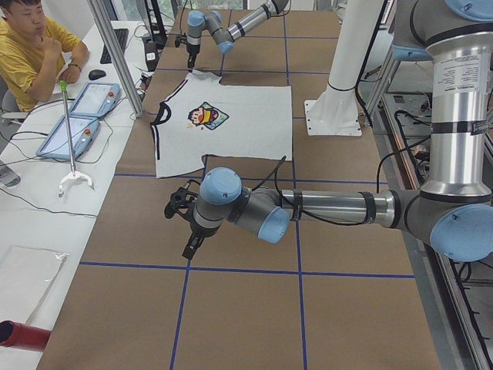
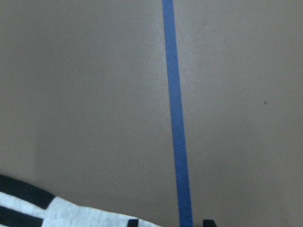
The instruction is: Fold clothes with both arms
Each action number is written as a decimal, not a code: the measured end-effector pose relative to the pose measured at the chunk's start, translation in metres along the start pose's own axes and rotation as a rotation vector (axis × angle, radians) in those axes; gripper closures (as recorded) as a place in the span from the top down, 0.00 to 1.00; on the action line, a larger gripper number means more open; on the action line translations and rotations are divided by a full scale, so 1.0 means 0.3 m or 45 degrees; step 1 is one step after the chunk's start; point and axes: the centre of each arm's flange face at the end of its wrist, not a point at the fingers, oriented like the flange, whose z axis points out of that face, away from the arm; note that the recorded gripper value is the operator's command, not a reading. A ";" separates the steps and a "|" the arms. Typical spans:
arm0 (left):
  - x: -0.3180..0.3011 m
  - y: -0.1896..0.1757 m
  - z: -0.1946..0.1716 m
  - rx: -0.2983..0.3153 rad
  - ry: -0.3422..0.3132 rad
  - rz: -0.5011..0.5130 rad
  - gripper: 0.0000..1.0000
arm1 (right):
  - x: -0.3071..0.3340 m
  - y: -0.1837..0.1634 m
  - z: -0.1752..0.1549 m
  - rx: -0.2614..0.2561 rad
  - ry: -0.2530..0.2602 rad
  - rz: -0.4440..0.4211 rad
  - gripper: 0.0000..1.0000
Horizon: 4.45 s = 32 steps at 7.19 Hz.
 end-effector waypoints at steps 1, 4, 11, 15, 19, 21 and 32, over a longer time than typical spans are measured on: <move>0.000 0.000 0.000 0.000 0.000 0.000 1.00 | -0.003 0.001 0.000 -0.001 -0.002 -0.001 0.00; 0.001 0.000 0.001 -0.002 0.001 0.000 1.00 | -0.032 -0.003 -0.030 0.014 -0.025 -0.012 0.00; 0.009 -0.006 -0.006 0.006 0.002 0.004 1.00 | -0.541 0.041 -0.153 0.051 -0.163 0.077 0.00; 0.012 -0.009 -0.011 0.010 0.006 0.005 1.00 | -0.768 0.036 -0.132 0.105 -0.106 0.160 0.00; 0.019 -0.007 -0.007 0.006 0.036 0.000 1.00 | -0.782 0.034 -0.118 0.141 -0.078 0.183 0.49; 0.027 -0.010 -0.001 0.003 0.046 0.007 1.00 | -0.778 0.031 -0.116 0.152 -0.071 0.185 1.00; 0.792 -0.827 0.656 -0.123 0.245 -0.534 0.90 | -0.378 0.240 -0.263 0.121 -0.271 0.172 1.00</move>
